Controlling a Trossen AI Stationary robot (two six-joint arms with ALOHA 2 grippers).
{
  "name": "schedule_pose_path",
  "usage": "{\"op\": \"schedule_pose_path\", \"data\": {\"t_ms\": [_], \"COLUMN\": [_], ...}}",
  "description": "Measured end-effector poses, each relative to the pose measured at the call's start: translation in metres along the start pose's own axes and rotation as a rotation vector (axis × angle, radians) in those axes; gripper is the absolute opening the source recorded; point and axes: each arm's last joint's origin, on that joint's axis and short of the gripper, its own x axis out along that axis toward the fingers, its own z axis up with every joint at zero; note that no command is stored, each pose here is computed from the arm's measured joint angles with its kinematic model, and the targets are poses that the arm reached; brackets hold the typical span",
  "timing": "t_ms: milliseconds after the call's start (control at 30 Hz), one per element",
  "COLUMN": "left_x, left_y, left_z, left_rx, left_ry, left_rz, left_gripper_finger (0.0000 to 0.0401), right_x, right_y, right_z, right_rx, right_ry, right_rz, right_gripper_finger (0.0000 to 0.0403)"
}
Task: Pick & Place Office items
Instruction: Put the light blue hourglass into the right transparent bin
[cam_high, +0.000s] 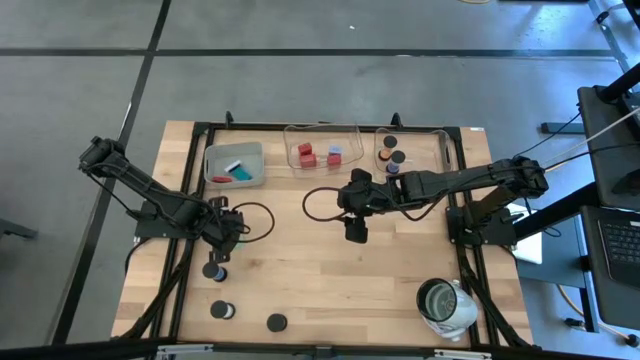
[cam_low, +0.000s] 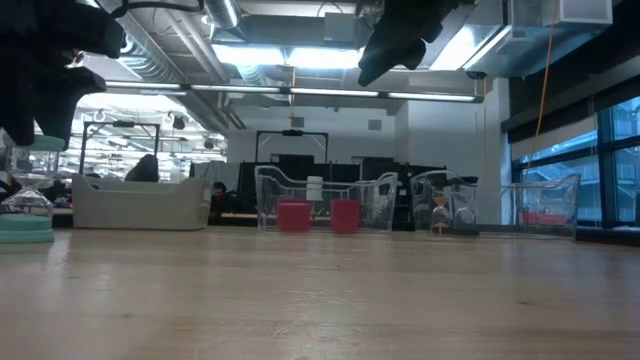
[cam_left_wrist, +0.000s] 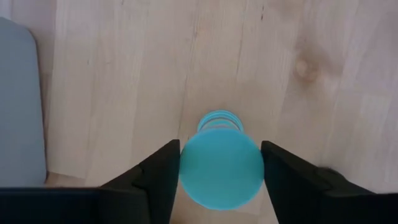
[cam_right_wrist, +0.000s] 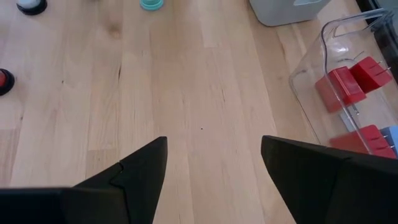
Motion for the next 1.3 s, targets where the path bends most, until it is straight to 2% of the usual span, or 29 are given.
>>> {"op": "schedule_pose_path", "data": {"t_ms": [233,367,567,733,967,1167,1300], "left_x": [-0.008,-0.029,-0.069,-0.084,-0.101,-0.111,-0.115], "left_y": [-0.001,-0.001,-0.002,-0.008,-0.017,-0.019,-0.020], "left_z": [0.006,0.020,0.047,0.063,0.082,0.088,0.090], "left_rx": [-0.007,-0.027,-0.123,-0.096,0.003,0.101,0.129], "left_ry": [-0.043,-0.186,-0.504,-0.685,-0.893,-0.985,-1.018], "left_rz": [0.013,0.066,0.168,0.168,0.147,0.174,0.185], "left_gripper_finger": [0.0194,0.0196,0.0197,0.0196,0.0195,0.0199,0.0196], "right_x": [0.000,0.000,0.000,-0.001,-0.006,-0.009,-0.011], "right_y": [0.000,0.000,0.000,0.001,0.006,0.007,0.004], "right_z": [0.000,0.000,0.002,0.012,0.032,0.039,0.042], "right_rx": [0.000,0.000,0.004,0.036,0.194,0.262,0.295], "right_ry": [0.000,-0.002,-0.020,-0.125,-0.312,-0.349,-0.359], "right_rz": [0.000,-0.010,-0.005,0.012,0.167,0.356,0.397], "right_gripper_finger": [0.0262,0.0262,0.0262,0.0262,0.0262,0.0262,0.0263]}}
